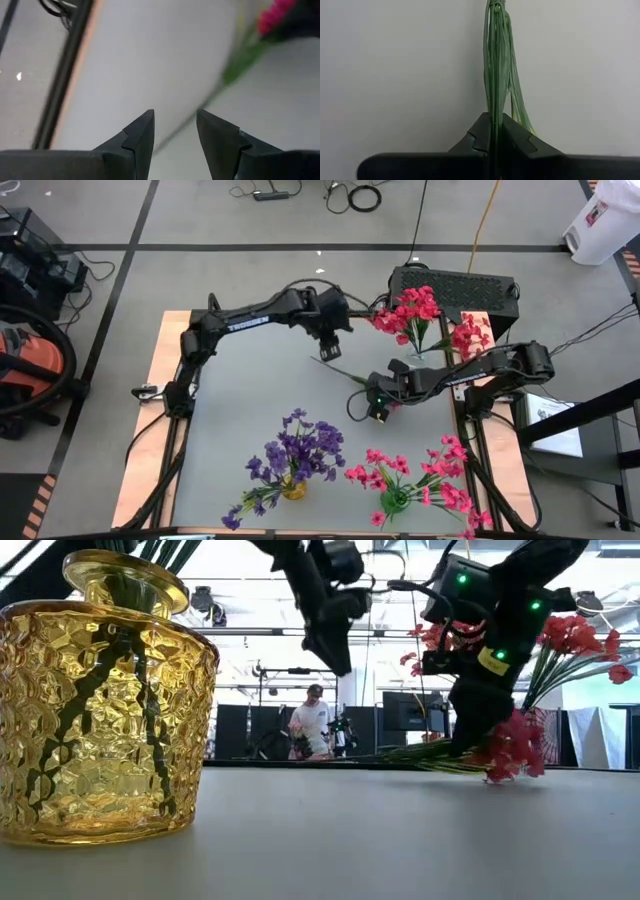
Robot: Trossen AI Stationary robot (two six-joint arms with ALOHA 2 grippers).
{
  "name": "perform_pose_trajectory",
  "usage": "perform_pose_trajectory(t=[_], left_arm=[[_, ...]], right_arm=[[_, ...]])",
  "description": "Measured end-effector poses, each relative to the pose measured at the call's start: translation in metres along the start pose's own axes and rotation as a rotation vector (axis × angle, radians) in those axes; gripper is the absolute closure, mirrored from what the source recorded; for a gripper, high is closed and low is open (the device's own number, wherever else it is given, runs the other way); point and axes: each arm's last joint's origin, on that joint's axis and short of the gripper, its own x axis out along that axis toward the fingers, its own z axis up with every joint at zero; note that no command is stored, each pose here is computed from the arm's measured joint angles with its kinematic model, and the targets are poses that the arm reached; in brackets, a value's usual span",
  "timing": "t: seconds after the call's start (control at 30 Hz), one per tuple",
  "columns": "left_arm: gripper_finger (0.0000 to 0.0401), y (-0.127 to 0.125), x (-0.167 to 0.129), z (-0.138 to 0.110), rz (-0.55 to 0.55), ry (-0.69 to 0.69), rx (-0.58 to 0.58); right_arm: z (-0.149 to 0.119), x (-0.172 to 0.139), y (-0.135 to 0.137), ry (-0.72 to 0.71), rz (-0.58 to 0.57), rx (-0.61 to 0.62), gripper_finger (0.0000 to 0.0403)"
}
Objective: Sort flowers into vase by color
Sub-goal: Put the pink flower into the green transparent vase
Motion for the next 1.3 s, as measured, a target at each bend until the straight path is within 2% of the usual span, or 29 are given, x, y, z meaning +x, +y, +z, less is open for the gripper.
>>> perform_pose_trajectory(t=[0.23,0.47,0.57,0.73,0.87,1.07,1.3], left_arm=[[0.0246,-0.059,-0.023,-0.008,-0.07,0.073,0.115],[0.0246,-0.122,-0.027,-0.025,-0.139,0.195,0.258],[0.0246,-0.148,-0.03,-0.028,-0.164,0.177,0.315],[0.0246,-0.183,-0.032,-0.025,-0.182,0.056,0.39],[0.0246,-0.194,-0.034,-0.021,-0.14,-0.018,0.461],[0.0246,-0.195,-0.034,-0.019,-0.083,-0.049,0.453],[0.0246,-0.196,-0.032,-0.018,-0.081,-0.05,0.452]], right_arm=[[-0.009,-0.009,0.018,-0.009,0.013,-0.036,0.0387],[-0.023,-0.02,0.037,-0.001,0.041,-0.07,0.0387],[-0.029,-0.024,0.044,0.004,0.052,-0.079,0.0387],[-0.037,-0.031,0.055,-0.009,0.068,-0.105,0.0387],[-0.038,-0.041,0.061,-0.025,0.046,-0.141,0.0387],[-0.032,-0.064,0.071,-0.066,-0.002,-0.192,0.0387],[-0.024,-0.09,0.08,-0.129,-0.025,-0.236,0.0387]])
